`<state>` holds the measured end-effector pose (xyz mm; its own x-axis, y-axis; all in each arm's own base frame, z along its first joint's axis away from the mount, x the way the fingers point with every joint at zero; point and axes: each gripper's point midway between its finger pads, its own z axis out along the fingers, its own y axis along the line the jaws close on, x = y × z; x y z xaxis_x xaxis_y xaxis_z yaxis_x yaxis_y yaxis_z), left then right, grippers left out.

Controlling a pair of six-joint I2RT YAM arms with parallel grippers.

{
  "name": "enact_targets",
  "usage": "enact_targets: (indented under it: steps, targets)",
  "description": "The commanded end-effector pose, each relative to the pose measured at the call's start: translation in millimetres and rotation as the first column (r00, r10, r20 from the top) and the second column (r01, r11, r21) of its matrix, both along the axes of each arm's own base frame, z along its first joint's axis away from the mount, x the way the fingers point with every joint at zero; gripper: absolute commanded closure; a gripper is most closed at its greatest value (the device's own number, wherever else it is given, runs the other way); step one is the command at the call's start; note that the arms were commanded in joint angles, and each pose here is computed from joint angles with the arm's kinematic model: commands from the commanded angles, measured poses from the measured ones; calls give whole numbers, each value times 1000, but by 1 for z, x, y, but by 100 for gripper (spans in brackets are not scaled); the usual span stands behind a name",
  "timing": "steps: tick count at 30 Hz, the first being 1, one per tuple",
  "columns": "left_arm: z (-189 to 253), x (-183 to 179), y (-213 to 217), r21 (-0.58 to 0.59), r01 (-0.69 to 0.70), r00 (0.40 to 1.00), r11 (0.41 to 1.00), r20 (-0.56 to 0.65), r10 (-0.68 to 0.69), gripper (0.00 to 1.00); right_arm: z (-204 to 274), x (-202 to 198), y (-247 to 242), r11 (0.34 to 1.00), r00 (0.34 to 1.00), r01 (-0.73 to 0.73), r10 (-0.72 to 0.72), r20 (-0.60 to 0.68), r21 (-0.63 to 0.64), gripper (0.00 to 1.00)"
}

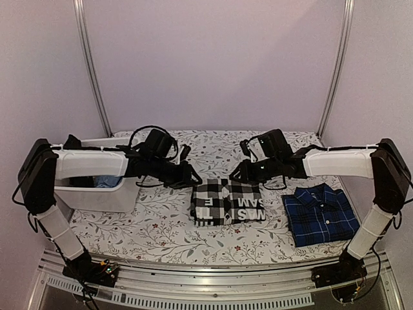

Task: Fold and stack the long sleeve shirts
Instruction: Smooth out the square-folded shirt at the center of the board.

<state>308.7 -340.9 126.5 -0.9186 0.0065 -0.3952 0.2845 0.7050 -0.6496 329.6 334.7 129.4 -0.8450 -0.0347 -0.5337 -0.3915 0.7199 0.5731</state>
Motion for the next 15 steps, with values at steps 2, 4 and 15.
enact_targets:
  steps: [2, 4, 15]
  targets:
    - [-35, -37, -10, 13, 47, 994, 999, -99, -46, 71, -21, 11, 23, 999, 998, -52, 52, -26, 14, 77]
    - [-43, -39, -12, 9, 46, 993, 999, -112, -45, 72, -35, 21, 29, 998, 997, -62, 63, -41, 2, 78]
    - [-102, -38, 8, 144, 30, 982, 989, -191, -2, 84, -112, 66, 22, 999, 986, -31, 24, -165, -37, 79]
